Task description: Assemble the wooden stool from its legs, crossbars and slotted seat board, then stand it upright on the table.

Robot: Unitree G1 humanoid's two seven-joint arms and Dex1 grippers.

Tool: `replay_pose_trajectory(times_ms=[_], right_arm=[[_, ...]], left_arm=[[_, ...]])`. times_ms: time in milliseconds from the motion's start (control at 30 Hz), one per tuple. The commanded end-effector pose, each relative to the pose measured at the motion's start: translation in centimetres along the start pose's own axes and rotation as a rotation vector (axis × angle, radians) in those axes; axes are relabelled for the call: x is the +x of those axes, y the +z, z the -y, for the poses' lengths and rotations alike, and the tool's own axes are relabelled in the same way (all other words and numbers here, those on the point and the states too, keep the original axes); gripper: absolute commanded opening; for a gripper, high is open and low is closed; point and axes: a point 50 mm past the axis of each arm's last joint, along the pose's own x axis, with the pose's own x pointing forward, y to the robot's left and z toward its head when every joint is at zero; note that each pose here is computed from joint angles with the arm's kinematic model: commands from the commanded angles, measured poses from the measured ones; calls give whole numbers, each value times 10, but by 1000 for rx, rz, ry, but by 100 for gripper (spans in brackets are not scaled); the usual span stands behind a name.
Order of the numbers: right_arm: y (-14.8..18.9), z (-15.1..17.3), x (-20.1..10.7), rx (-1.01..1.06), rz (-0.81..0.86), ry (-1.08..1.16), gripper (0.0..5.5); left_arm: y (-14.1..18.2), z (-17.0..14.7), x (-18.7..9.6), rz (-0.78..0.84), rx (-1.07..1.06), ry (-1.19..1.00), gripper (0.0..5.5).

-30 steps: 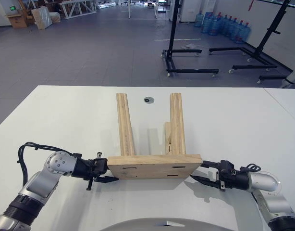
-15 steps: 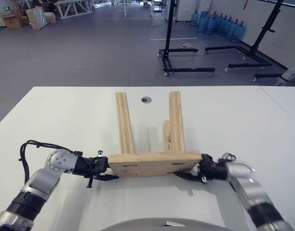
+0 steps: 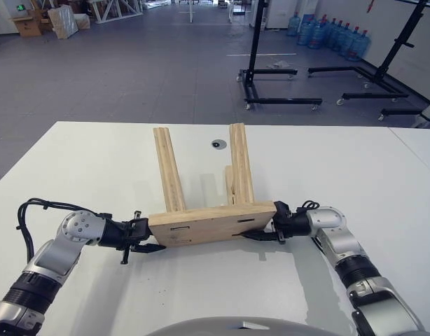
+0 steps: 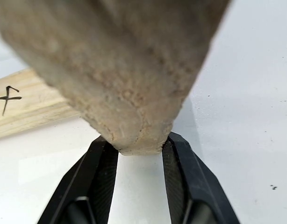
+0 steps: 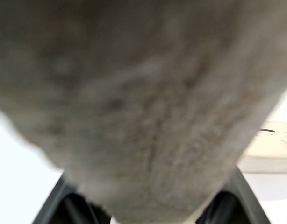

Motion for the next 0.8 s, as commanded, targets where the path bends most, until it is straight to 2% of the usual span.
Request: replay_pose_trajectory(times_ms=[33,267,400,467,600,700,800], right_arm=[[8,-7,1,-5,62,11,154],[19,-15,-11,11,113,-20,136],[38,-18,-13,45,171,3,136],[49,-20,-18,104,197,35,136],[84,-21,-39,401,374,70,136],[111,-17,-47,586,483,96,136],[127,-18,-47,722,513,157,136]], left_arm=[[14,-14,-1,113,30,48,130],[18,-16,-10,164,18,81,130],[35,-8,-16,290,6,-4,130],[50,-4,-26,403,-44,-45,130],[92,-1,-49,695,-104,-45,130],[117,-1,-54,841,-109,-36,131],[131,0,-60,951,-125,-24,135]])
